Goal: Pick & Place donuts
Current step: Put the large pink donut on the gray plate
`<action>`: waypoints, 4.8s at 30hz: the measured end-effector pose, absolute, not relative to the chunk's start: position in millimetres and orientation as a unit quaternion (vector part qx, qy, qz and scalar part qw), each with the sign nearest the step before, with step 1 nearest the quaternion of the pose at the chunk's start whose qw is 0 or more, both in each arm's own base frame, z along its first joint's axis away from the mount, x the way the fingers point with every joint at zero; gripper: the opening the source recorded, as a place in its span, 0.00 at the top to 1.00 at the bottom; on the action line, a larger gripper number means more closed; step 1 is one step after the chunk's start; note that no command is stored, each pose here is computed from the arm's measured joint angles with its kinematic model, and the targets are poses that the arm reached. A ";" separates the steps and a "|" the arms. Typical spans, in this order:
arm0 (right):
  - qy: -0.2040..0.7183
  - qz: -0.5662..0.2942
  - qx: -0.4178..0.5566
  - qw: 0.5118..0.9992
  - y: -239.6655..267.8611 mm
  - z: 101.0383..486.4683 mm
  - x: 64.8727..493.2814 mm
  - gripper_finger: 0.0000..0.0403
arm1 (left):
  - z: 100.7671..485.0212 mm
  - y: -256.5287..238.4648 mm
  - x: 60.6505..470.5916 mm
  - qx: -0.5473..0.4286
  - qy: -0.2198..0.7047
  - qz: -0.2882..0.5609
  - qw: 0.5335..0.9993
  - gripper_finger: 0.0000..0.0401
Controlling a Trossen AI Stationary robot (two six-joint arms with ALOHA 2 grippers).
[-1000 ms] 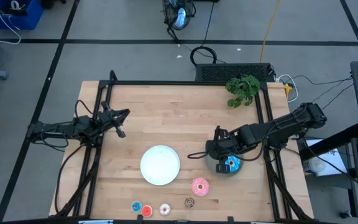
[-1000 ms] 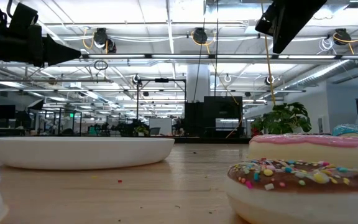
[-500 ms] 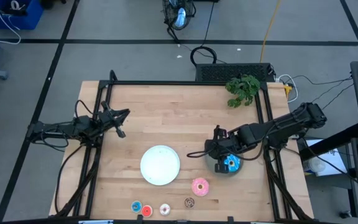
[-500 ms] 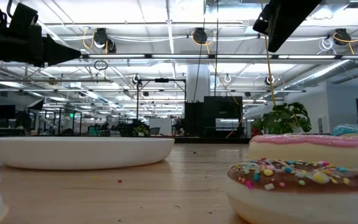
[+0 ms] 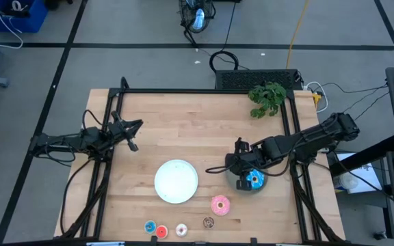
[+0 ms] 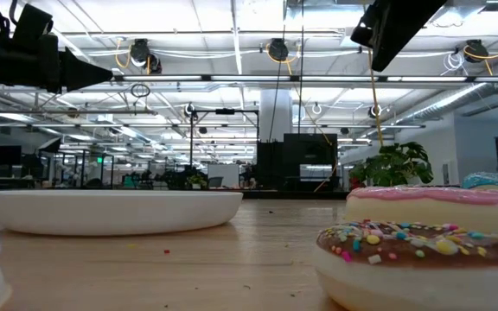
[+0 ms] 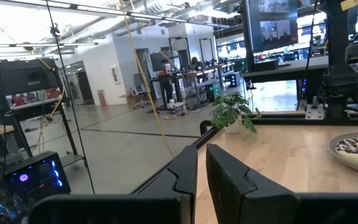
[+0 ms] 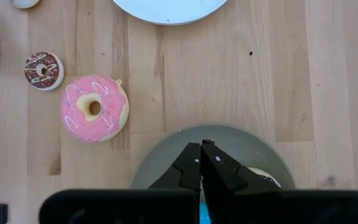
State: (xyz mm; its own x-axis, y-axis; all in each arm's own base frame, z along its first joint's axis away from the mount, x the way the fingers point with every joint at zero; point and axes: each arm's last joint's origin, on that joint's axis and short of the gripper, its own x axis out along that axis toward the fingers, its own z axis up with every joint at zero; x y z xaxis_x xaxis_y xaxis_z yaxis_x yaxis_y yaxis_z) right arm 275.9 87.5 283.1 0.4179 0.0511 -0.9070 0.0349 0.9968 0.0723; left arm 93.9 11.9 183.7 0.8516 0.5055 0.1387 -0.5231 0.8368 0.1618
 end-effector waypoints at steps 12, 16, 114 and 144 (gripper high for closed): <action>0.517 0.064 0.058 0.852 99.5 276.6 291.3 1.00 | 183.7 11.9 93.9 0.097 -0.045 0.269 0.957 0.90; 0.528 0.085 0.072 0.842 107.5 265.2 299.0 1.00 | 183.7 11.9 93.9 0.097 -0.045 0.269 0.957 0.90; 0.561 0.215 -0.106 0.792 178.0 237.1 348.9 0.39 | 183.3 12.1 93.8 0.099 -0.042 0.273 0.956 0.90; 0.517 0.215 -0.144 0.816 184.3 190.3 343.0 0.39 | 183.2 12.2 93.8 0.099 -0.042 0.273 0.956 0.90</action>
